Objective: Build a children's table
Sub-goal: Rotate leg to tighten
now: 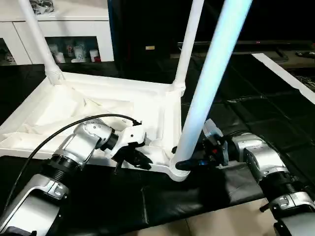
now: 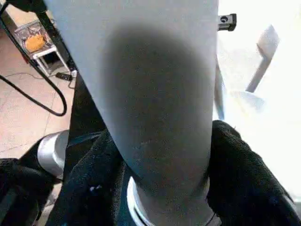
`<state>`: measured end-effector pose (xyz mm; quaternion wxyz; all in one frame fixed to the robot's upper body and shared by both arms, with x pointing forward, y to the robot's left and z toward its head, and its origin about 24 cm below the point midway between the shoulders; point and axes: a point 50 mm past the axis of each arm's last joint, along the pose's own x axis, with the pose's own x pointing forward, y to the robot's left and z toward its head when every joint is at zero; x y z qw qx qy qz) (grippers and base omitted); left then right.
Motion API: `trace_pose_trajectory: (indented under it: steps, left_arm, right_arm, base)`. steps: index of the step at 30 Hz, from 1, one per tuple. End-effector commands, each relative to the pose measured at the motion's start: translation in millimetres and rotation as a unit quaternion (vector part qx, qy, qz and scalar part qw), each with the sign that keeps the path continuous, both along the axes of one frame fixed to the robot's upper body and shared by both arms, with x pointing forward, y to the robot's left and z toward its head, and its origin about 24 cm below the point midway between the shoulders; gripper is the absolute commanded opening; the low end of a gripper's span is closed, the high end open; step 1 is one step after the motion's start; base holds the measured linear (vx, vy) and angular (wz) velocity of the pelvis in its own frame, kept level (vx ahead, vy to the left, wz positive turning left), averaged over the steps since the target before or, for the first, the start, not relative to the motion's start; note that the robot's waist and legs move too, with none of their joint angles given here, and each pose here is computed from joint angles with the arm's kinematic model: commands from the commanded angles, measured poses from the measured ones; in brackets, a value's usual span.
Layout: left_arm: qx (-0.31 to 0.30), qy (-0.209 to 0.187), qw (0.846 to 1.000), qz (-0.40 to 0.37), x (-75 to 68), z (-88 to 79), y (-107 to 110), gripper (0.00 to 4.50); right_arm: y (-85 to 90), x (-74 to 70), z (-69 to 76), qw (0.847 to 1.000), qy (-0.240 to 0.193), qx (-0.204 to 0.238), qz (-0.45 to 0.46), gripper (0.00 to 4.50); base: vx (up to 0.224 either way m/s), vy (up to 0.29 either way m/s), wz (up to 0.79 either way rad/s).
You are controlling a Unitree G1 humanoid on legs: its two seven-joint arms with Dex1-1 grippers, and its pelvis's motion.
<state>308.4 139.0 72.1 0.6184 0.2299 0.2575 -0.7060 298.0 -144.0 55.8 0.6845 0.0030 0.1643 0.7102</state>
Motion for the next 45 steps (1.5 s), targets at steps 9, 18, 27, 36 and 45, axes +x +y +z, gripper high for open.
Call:
trace_pose_trajectory:
  steps: [9,18,27,36,45]
  left_arm:
    - [-0.048,-0.018,0.988,0.144,19.4,5.5,-26,0.0]
    - [-0.078,-0.025,0.955,0.285,36.0,2.4,-68,0.0]
    - [-0.093,-0.041,0.938,0.332,42.6,8.1,-83,0.0]
    - [-0.065,-0.055,0.957,0.276,39.5,5.2,-49,0.0]
    - [-0.04,-0.052,0.981,0.184,29.2,7.2,-23,0.0]
  right_arm:
    - [29.0,11.2,-12.5,0.985,0.023,-0.006,-0.169,2.09]
    - [77.7,34.7,-26.0,0.926,0.053,-0.073,-0.367,2.05]
    - [93.5,43.2,-19.1,0.902,0.033,-0.068,-0.424,2.53]
    - [70.8,39.2,-11.8,0.929,-0.002,-0.032,-0.368,3.33]
    - [21.7,35.4,-4.2,0.953,-0.019,-0.032,-0.3,4.13]
  base:
    - [0.0,0.0,0.0]
    - [0.0,0.0,0.0]
    - [0.0,0.0,0.0]
    - [0.0,0.0,0.0]
    - [0.0,0.0,0.0]
